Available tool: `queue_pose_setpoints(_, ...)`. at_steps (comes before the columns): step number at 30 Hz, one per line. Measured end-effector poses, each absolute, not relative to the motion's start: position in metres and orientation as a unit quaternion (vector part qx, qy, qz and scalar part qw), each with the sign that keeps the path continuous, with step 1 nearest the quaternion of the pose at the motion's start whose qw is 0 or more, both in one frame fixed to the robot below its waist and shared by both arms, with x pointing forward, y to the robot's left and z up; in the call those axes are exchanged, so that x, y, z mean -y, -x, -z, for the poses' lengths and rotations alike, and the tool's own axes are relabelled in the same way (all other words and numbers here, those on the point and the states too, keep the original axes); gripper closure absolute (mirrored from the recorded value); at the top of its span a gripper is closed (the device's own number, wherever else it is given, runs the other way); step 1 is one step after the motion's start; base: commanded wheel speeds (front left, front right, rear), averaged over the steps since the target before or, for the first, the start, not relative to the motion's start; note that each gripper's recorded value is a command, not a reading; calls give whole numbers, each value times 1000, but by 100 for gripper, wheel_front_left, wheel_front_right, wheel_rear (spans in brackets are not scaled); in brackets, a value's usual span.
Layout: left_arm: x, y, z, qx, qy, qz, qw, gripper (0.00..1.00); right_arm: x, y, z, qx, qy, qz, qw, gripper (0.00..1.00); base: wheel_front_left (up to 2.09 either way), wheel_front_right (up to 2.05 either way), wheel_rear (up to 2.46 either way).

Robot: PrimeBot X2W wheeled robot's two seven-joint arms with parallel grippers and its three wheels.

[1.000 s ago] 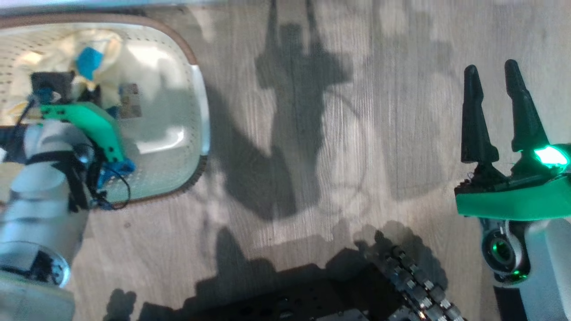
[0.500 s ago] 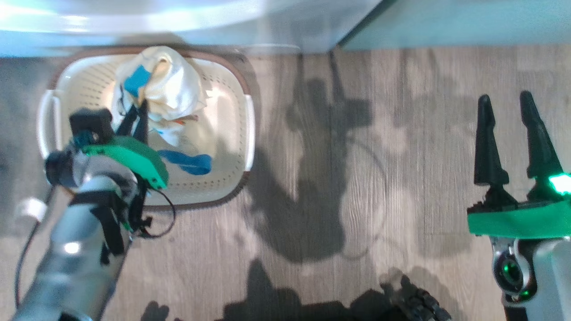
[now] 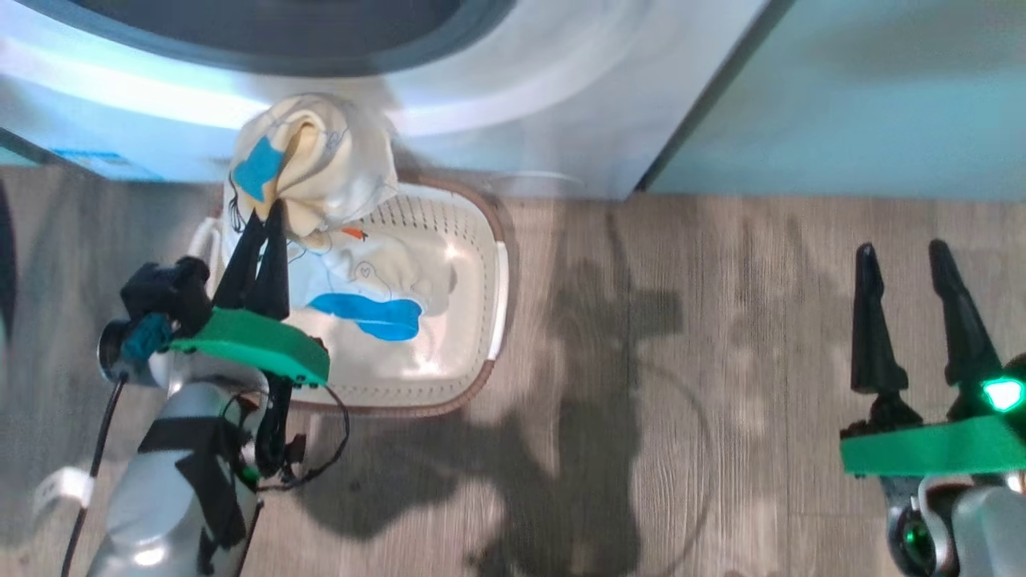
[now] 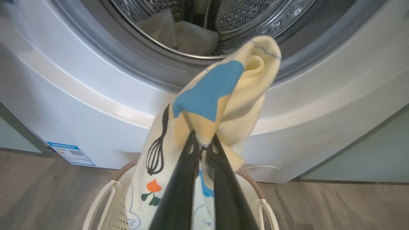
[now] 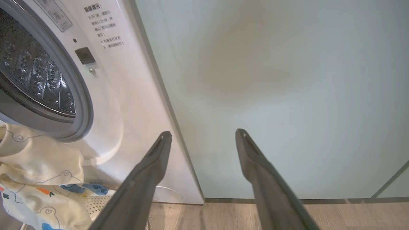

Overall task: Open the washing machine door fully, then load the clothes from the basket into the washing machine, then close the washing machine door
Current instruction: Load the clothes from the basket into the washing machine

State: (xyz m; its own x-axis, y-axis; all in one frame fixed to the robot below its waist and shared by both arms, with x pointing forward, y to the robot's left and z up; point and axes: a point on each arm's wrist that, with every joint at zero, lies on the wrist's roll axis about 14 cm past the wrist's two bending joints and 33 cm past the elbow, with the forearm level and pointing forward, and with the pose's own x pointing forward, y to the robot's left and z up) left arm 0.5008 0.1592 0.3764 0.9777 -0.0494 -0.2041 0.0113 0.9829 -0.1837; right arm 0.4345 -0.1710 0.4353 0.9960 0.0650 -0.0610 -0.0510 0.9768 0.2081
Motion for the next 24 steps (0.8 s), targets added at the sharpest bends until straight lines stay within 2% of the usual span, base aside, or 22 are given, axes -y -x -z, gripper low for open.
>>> queue_pose_setpoints(11, -173, -466, -458, -14, 82, 4, 997, 100, 169, -403, -468, -5, -103, -33, 994, 0, 0, 0, 0)
queue_pose_setpoints(24, -184, -413, -512, 20, 44, -2, 999, 100, 166, -362, -493, 20, -103, -36, 994, 0, 0, 0, 0)
